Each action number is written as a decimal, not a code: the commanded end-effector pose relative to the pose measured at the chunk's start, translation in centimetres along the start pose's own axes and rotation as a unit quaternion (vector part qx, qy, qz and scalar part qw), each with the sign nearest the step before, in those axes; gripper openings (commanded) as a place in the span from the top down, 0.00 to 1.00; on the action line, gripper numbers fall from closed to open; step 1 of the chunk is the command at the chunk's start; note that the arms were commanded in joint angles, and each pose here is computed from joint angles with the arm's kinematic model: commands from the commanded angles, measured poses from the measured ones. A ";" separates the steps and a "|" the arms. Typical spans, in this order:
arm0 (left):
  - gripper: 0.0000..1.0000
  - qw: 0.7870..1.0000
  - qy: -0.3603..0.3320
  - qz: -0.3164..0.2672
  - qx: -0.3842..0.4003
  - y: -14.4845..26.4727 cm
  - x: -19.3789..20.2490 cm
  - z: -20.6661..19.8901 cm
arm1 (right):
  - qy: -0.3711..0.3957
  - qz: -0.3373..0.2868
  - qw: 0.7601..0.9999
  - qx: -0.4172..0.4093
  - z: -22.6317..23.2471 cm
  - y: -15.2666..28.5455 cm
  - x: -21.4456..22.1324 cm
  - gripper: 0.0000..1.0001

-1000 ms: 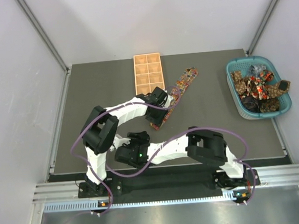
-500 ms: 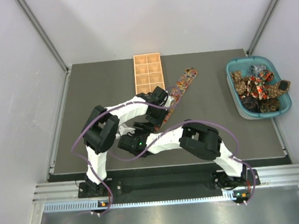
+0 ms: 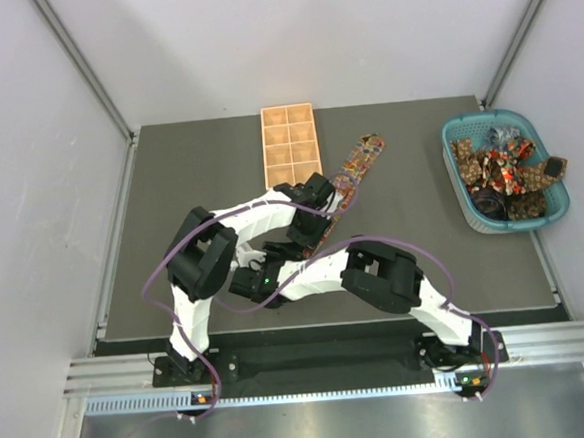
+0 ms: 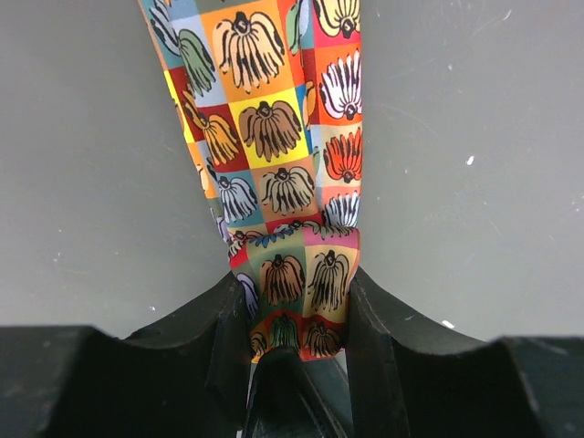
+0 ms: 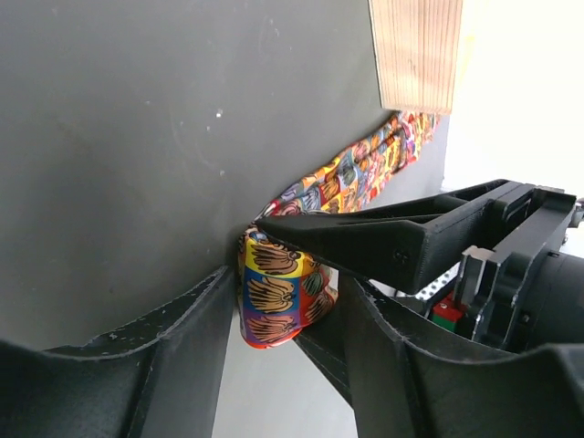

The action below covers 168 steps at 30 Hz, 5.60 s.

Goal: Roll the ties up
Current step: Roll the tie

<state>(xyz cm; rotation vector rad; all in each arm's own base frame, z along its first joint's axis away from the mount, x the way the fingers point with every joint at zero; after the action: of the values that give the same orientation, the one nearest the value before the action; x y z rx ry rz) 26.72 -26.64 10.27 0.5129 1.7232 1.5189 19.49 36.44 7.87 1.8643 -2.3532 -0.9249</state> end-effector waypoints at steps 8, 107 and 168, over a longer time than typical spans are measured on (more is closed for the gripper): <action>0.80 0.955 0.022 0.286 0.068 -0.7 8.4 -3.9 | 0.032 0.077 0.996 -0.025 2.7 -2.1 2.7 0.55; 0.04 0.935 0.138 -0.321 -0.060 5.5 3.3 5.1 | -0.359 0.073 0.662 -0.654 -10.6 -14.0 4.5 0.89; 0.47 0.982 0.020 -0.172 -0.071 -1.7 2.0 1.9 | -0.385 0.042 0.742 -0.547 -11.0 -14.0 5.8 0.79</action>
<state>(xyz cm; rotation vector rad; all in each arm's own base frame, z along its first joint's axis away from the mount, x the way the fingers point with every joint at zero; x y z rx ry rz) 28.15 -25.17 9.27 0.0373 1.5907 1.2645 33.34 25.76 9.83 0.7761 -1.1001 -2.6867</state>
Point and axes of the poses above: each gripper's point midway between its finger pads, its own y axis back along the fingers, its own z axis along the line the jaws close on, x = y × z, the point moved 9 cm from there along y, back along the fingers, and after that the axes turned 9 degrees about -y, right-handed, at the moved point
